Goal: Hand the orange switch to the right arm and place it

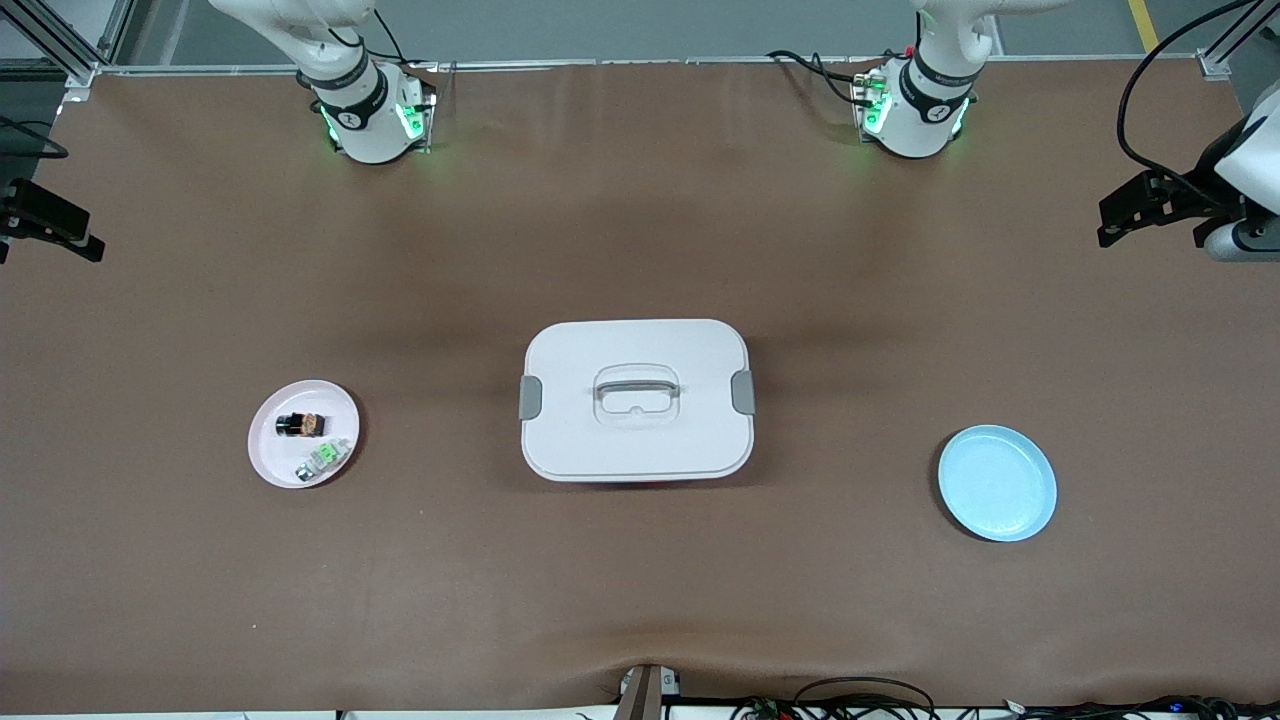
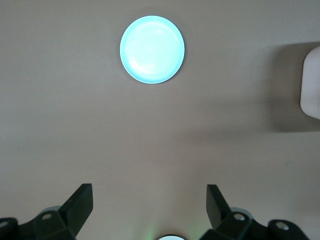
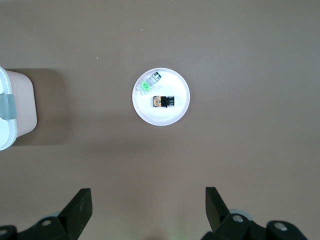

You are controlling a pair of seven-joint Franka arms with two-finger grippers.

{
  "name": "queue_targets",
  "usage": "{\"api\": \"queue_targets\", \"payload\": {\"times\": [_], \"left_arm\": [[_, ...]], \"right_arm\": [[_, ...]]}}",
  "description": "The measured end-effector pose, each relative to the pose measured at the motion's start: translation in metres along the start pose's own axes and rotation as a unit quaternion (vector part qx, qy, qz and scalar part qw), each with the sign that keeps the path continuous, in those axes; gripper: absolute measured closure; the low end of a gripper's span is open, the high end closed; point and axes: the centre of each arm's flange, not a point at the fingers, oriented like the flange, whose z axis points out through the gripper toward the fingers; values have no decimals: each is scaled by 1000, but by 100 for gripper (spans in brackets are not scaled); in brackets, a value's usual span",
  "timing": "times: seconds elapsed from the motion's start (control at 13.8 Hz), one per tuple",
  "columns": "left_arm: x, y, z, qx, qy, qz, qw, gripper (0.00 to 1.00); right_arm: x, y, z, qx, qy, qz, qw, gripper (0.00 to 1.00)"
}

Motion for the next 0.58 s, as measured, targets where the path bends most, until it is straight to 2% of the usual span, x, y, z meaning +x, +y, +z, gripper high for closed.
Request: {"api": "queue_targets", "payload": {"times": [0.58], "left_arm": [[1,0,-1,0,2,-1,1000,0]], "right_arm": [[-7,4,-1,-2,2,5,1000,0]]}}
